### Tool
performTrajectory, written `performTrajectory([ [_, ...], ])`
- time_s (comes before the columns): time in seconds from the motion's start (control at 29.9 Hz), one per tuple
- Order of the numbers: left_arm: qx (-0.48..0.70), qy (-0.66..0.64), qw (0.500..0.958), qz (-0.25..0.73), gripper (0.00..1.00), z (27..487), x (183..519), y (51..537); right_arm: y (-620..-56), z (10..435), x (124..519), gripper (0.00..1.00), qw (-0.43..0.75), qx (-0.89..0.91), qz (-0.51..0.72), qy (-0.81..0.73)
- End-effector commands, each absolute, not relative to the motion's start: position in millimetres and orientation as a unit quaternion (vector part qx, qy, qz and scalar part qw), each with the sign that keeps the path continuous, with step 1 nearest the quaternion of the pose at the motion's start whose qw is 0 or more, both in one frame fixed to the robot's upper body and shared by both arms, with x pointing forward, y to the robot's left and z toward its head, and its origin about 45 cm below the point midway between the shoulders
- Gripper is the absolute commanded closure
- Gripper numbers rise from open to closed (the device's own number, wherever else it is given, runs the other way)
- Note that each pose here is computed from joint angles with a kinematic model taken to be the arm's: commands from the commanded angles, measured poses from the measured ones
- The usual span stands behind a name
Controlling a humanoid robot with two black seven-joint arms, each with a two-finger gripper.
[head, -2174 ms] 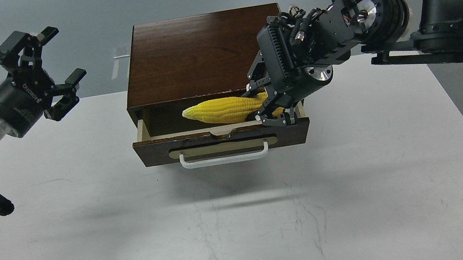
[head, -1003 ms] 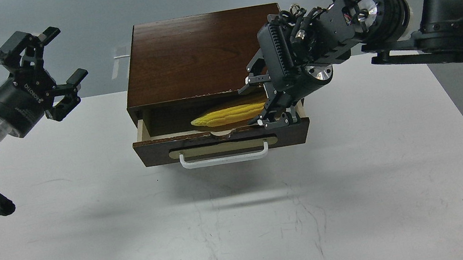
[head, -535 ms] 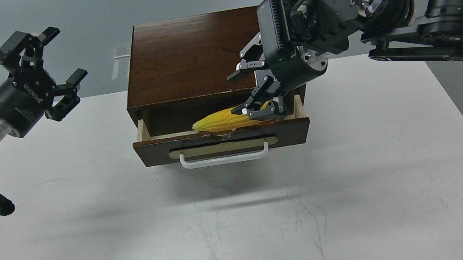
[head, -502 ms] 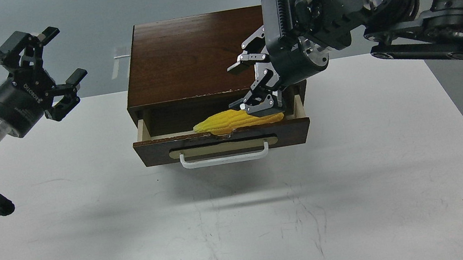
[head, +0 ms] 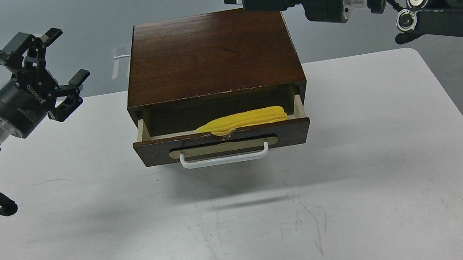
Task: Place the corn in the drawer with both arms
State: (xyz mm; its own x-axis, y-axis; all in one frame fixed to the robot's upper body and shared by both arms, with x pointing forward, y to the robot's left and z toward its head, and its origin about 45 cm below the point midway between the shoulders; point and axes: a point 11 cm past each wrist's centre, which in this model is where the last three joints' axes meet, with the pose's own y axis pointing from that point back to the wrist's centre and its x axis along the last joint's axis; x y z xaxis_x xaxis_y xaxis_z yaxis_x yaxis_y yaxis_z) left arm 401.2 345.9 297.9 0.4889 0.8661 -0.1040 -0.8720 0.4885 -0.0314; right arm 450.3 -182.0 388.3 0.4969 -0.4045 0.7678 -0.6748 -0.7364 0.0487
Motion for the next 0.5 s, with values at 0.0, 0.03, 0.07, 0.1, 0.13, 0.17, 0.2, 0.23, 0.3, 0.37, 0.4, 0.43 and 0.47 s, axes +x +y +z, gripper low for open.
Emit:
performTrajectory([
  [0.0,-0.041,0.041,0.863,0.502,0.02,294,401,342,-216,368,455,0.01,0.100,0.858,0.274,-0.423],
  [0.03,-0.041,0.042,0.863,0.501,0.02,294,401,342,-221,361,455,0.00,0.089,0.858,0.253,-0.439],
  [0.07,-0.042,0.043,0.864,0.500,0.02,294,401,340,-233,344,455,0.00,0.070,0.855,0.209,-0.470],
  [0.1,-0.042,0.044,0.864,0.500,0.02,293,401,340,-239,336,455,0.00,0.059,0.852,0.187,-0.485],
  [0.13,-0.043,0.045,0.865,0.498,0.02,292,401,339,-250,324,455,0.00,0.035,0.844,0.146,-0.515],
  [0.17,-0.043,0.047,0.865,0.498,0.02,291,401,337,-261,308,453,0.00,0.020,0.834,0.108,-0.541],
  [0.2,-0.043,0.048,0.864,0.499,0.02,290,400,338,-267,300,452,0.00,0.012,0.828,0.090,-0.554],
  [0.23,-0.042,0.050,0.864,0.499,0.02,288,400,337,-270,293,452,0.00,0.007,0.823,0.077,-0.563],
  [0.3,-0.045,0.054,0.865,0.496,0.02,285,400,334,-278,270,448,0.00,-0.005,0.809,0.037,-0.587],
  [0.37,-0.049,0.058,0.865,0.497,0.02,282,400,333,-286,254,444,0.00,-0.015,0.796,0.008,-0.605],
  [0.4,-0.050,0.060,0.863,0.500,0.02,280,400,334,-287,244,440,0.00,-0.019,0.791,-0.009,-0.611],
  [0.43,-0.052,0.060,0.862,0.501,0.02,280,400,334,-286,240,438,0.00,-0.021,0.790,-0.014,-0.613],
  [0.47,-0.052,0.062,0.862,0.501,0.02,279,400,333,-286,236,437,0.00,-0.022,0.789,-0.020,-0.614],
])
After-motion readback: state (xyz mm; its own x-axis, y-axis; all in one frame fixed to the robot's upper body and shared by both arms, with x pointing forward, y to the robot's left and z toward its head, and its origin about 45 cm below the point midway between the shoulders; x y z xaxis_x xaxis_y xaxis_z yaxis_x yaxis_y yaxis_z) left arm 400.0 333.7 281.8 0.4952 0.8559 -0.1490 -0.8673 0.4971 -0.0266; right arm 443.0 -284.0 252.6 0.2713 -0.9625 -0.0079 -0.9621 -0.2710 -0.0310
